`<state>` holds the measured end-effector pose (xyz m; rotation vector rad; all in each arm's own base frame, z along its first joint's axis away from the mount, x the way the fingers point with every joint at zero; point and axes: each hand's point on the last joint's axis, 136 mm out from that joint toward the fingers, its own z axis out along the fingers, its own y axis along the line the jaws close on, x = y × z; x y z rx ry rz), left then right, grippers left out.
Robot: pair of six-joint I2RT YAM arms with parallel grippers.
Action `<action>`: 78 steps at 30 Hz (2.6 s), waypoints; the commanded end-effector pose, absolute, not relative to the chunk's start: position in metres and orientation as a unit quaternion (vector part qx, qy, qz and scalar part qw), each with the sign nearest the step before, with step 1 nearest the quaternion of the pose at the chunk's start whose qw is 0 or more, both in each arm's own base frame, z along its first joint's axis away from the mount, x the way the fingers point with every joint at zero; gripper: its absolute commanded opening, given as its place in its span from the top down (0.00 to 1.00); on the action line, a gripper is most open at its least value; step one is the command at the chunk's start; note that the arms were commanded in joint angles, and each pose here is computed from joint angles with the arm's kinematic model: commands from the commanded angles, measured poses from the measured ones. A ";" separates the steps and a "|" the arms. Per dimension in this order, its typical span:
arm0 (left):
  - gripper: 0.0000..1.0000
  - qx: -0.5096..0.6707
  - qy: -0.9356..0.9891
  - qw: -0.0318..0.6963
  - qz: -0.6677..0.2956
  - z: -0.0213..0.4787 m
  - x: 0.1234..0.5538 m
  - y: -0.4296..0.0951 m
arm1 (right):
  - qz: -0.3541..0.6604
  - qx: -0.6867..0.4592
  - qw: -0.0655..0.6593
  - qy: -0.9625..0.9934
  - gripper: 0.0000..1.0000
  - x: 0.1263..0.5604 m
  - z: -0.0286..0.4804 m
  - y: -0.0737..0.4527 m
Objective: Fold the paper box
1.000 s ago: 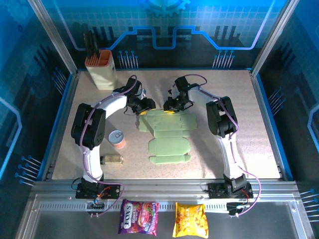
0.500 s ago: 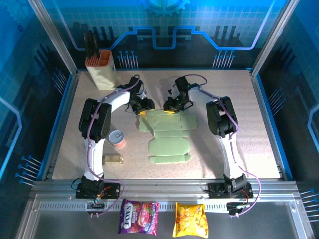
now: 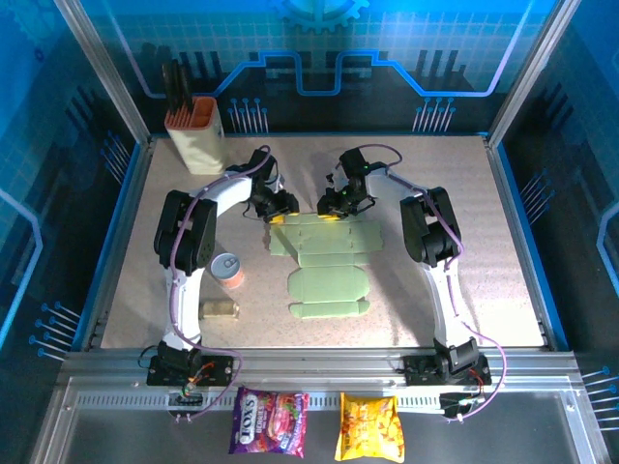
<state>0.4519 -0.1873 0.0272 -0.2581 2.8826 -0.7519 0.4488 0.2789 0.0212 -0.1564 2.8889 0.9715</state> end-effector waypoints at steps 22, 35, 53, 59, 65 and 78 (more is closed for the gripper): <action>0.50 -0.088 0.942 0.089 -0.312 0.062 0.449 -0.200 | 0.279 -0.032 0.008 0.960 0.74 0.433 -0.015 0.259; 0.49 -0.106 0.907 0.093 -0.396 0.093 0.451 -0.217 | 0.281 -0.032 0.008 0.959 0.74 0.432 -0.015 0.259; 0.34 -0.122 0.950 0.079 -0.277 0.042 0.445 -0.185 | 0.281 -0.031 0.009 0.959 0.74 0.431 -0.013 0.257; 0.34 -0.123 0.948 0.068 -0.286 0.035 0.448 -0.190 | 0.281 -0.030 0.009 0.959 0.74 0.431 -0.013 0.257; 0.35 -0.124 0.944 0.067 -0.297 0.036 0.452 -0.194 | 0.282 -0.030 0.010 0.959 0.74 0.431 -0.012 0.257; 0.47 -0.123 0.926 0.089 -0.345 0.068 0.454 -0.206 | 0.282 -0.030 0.010 0.959 0.74 0.430 -0.011 0.256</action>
